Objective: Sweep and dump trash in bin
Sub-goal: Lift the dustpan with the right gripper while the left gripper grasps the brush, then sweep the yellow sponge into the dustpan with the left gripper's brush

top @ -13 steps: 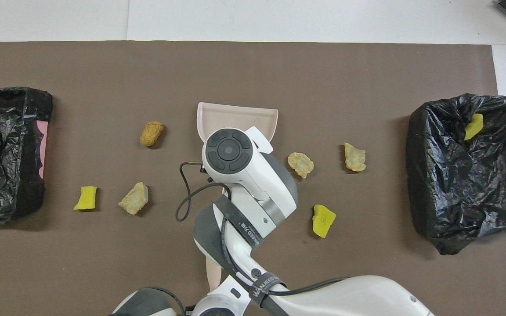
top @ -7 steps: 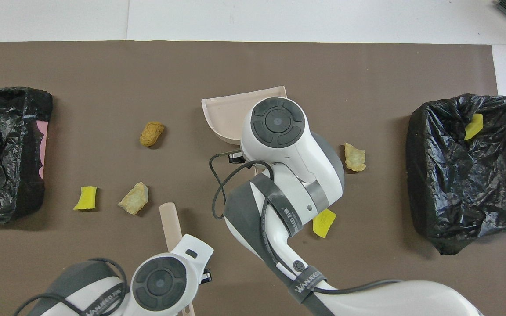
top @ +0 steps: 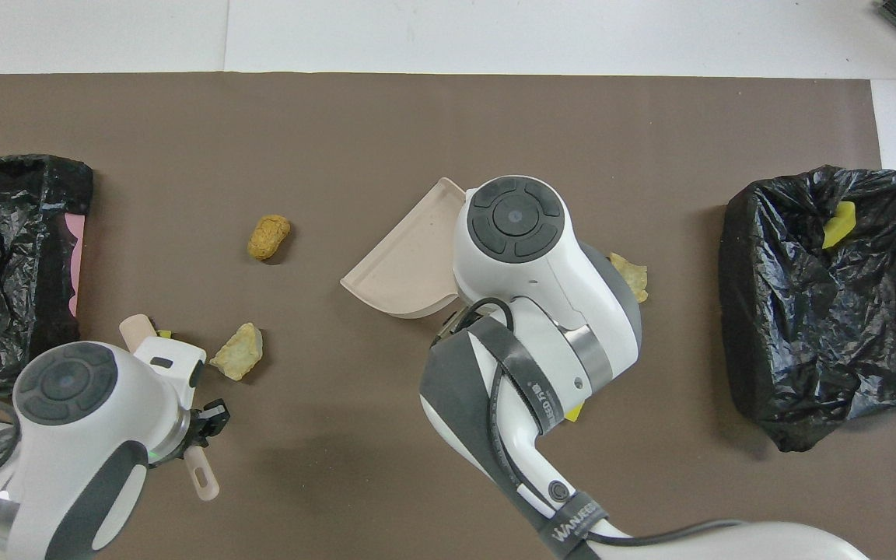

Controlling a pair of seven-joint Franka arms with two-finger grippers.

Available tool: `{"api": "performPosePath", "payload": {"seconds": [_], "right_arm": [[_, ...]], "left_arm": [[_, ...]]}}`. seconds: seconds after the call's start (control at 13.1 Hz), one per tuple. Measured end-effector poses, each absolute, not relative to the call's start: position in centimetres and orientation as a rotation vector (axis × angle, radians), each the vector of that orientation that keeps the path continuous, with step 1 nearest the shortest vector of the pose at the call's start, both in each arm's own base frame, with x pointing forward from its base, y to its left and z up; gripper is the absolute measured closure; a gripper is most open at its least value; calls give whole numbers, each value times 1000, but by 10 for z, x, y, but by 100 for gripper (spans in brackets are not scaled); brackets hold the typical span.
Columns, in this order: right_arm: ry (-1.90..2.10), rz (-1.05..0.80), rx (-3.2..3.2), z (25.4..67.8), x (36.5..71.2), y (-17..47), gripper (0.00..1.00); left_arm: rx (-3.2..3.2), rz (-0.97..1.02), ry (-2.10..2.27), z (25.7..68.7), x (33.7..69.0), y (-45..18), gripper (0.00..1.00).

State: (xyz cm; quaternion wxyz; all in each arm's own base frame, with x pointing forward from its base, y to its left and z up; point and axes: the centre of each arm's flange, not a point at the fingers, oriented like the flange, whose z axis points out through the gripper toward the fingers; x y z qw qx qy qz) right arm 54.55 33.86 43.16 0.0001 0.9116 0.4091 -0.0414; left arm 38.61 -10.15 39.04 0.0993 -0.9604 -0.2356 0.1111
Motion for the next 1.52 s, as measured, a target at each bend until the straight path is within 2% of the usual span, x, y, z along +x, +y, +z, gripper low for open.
{"api": "performPosePath", "payload": {"seconds": [0.15,0.3,0.68,0.91,1.14,1.52], "right_arm": [[1555,-154,2717,424,537,332,67],[1836,-98,2539,413,532,328,67],[2232,7,2192,386,528,315,67],[2259,5,2166,384,525,318,67],[2263,16,2160,382,524,321,67],[2275,49,2143,373,522,330,67]], "left_arm": [[-2828,359,-737,387,394,-60,74],[-2812,380,-751,383,395,-28,74],[-2756,503,-755,359,374,-14,74],[-2751,515,-728,352,369,-31,74],[-2819,530,-728,348,365,-84,74],[-2963,404,-639,347,368,-153,74]]}}
